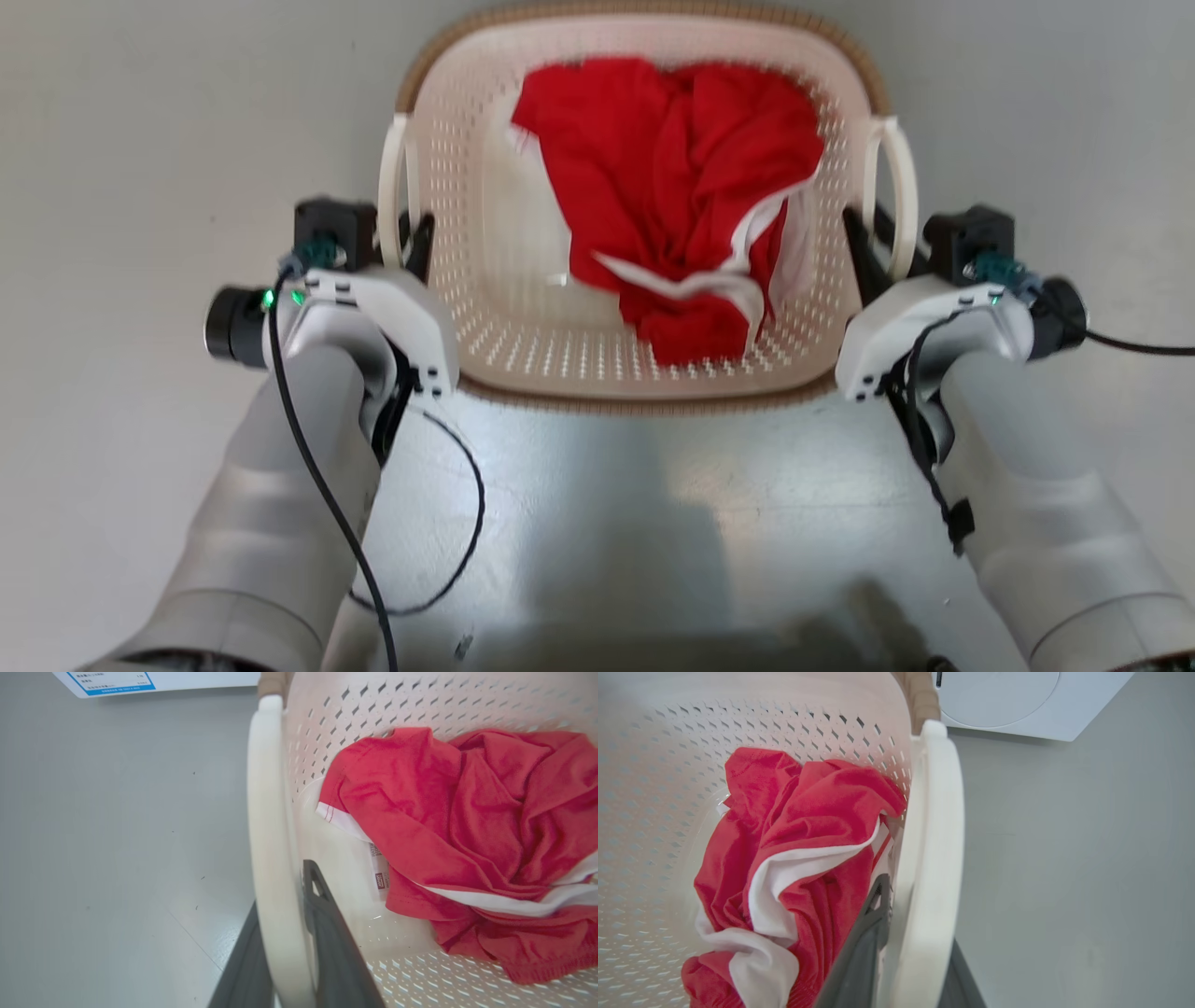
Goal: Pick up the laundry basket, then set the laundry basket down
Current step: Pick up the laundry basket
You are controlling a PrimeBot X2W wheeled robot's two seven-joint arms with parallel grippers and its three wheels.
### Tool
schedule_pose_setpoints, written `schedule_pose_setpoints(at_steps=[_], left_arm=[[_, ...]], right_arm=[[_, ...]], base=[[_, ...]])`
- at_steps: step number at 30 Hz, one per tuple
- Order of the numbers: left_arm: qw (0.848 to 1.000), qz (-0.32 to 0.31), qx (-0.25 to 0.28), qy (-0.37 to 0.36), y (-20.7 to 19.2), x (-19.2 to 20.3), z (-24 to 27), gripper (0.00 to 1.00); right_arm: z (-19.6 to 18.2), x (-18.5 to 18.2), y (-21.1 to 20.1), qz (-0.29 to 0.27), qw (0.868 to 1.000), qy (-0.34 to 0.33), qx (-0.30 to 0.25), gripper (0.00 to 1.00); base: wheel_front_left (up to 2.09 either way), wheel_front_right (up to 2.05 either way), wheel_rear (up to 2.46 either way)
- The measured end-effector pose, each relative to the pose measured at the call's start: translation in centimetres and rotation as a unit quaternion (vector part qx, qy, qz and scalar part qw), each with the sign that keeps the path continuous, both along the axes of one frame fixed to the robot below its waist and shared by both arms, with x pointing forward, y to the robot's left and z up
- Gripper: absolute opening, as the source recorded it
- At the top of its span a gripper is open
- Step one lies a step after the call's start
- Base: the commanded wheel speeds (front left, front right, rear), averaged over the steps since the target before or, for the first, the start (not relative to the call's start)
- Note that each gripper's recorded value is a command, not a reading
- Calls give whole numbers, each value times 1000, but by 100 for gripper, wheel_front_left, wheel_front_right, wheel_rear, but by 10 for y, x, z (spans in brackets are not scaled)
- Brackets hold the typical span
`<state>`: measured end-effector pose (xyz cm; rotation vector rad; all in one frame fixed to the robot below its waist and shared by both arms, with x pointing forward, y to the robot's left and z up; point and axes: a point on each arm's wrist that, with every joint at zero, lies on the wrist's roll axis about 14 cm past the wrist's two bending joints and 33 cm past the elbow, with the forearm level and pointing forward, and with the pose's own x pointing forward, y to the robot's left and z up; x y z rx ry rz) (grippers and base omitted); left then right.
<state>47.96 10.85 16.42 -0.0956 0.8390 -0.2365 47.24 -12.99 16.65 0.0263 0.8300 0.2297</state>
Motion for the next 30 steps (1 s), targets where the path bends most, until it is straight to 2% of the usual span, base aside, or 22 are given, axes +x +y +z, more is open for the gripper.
schedule_pose_setpoints(at_steps=[16, 30], left_arm=[[1000, -24, 9, 11, -6, -58, 51, 0], [999, -41, 15, -14, -10, -105, 104, 0]], right_arm=[[56, -58, -2, -11, 999, 39, 8, 0], [109, -109, -3, -11, 999, 30, 8, 0]], base=[[0, 0, 0], [0, 0, 0]])
